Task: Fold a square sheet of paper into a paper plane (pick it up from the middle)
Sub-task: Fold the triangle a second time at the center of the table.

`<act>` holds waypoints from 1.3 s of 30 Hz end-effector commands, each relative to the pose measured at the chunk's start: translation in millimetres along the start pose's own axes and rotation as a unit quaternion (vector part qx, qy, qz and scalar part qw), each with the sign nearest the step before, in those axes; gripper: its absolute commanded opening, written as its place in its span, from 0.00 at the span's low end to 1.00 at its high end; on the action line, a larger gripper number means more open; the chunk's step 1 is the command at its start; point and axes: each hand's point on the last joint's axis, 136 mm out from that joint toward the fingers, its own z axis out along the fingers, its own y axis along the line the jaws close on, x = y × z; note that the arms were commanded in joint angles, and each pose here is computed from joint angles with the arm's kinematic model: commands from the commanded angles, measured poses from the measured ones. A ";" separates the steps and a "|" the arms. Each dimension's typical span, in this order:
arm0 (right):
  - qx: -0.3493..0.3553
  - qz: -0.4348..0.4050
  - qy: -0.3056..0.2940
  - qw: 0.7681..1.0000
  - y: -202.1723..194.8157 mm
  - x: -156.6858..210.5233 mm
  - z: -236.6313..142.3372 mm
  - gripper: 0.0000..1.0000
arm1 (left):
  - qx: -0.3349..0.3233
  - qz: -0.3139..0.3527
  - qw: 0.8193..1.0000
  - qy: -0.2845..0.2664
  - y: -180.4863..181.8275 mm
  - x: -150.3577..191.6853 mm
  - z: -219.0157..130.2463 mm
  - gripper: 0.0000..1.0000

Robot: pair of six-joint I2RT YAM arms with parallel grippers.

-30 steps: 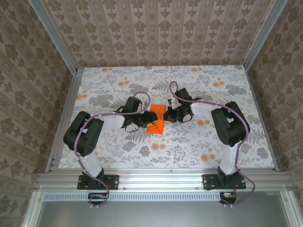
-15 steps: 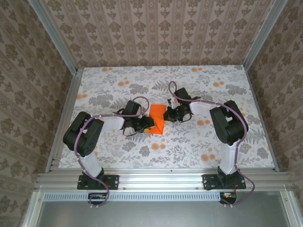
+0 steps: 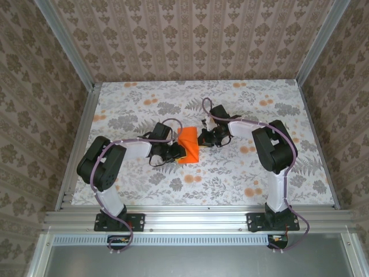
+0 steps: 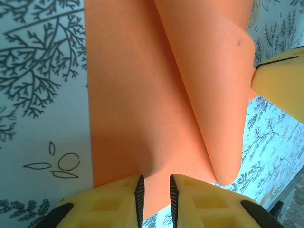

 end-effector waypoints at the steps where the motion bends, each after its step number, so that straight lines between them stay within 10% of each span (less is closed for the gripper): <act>1: 0.004 -0.009 0.012 1.000 0.7 1.9 3.3 0.02 | -0.021 0.004 1.000 0.010 7.1 1.9 2.4 0.23; 39: -0.013 -0.038 0.026 0.999 5.5 -3.2 18.0 0.07 | -0.120 0.068 0.989 0.056 25.6 16.0 6.5 0.04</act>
